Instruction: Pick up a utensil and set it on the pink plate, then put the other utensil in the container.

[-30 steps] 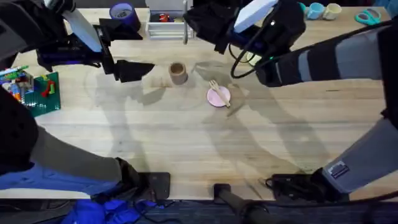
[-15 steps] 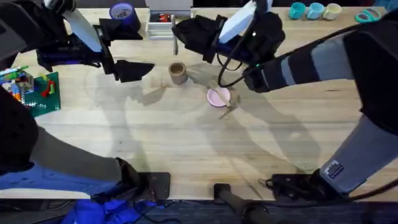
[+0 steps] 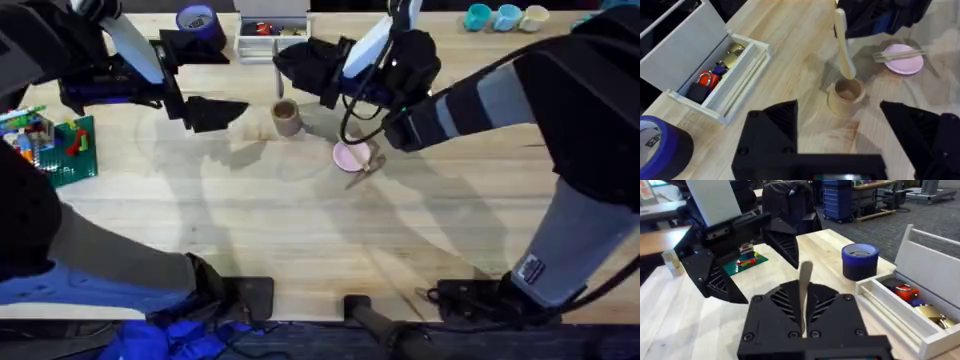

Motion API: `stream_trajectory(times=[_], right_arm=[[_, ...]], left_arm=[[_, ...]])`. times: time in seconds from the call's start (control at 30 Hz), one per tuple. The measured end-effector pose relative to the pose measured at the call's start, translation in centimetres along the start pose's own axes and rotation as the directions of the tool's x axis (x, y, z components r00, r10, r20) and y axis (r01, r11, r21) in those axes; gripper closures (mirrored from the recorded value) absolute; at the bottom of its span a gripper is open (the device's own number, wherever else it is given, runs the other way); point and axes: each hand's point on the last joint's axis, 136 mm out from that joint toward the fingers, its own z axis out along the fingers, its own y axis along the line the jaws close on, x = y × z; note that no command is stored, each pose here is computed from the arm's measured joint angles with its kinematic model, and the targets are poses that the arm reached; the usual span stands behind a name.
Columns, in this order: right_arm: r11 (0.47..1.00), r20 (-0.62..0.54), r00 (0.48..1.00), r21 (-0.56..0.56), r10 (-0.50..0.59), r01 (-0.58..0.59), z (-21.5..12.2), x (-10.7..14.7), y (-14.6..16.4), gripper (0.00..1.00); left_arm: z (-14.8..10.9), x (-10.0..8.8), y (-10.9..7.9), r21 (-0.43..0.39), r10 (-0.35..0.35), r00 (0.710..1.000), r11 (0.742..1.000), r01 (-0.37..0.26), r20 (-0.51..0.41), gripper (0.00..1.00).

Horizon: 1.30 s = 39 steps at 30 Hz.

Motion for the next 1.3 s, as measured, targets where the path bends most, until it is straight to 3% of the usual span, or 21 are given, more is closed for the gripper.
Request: stream_trajectory(times=[0.9, 1.3], right_arm=[[0.999, -0.045, 0.998, -0.01, -0.038, 0.037, 0.3, 1.5, 0.5, 0.964], [1.0, -0.081, 0.997, -0.005, -0.015, 0.015, 0.3, 3.7, 0.1, 0.965]], left_arm=[[0.0, 0.0, 0.0, 0.0, 0.0, 1.0, 1.0, 0.0, 0.0, 0.007], [0.0, 0.0, 0.0, 0.0, 0.0, 1.0, 1.0, 0.0, 0.0, 0.007]])
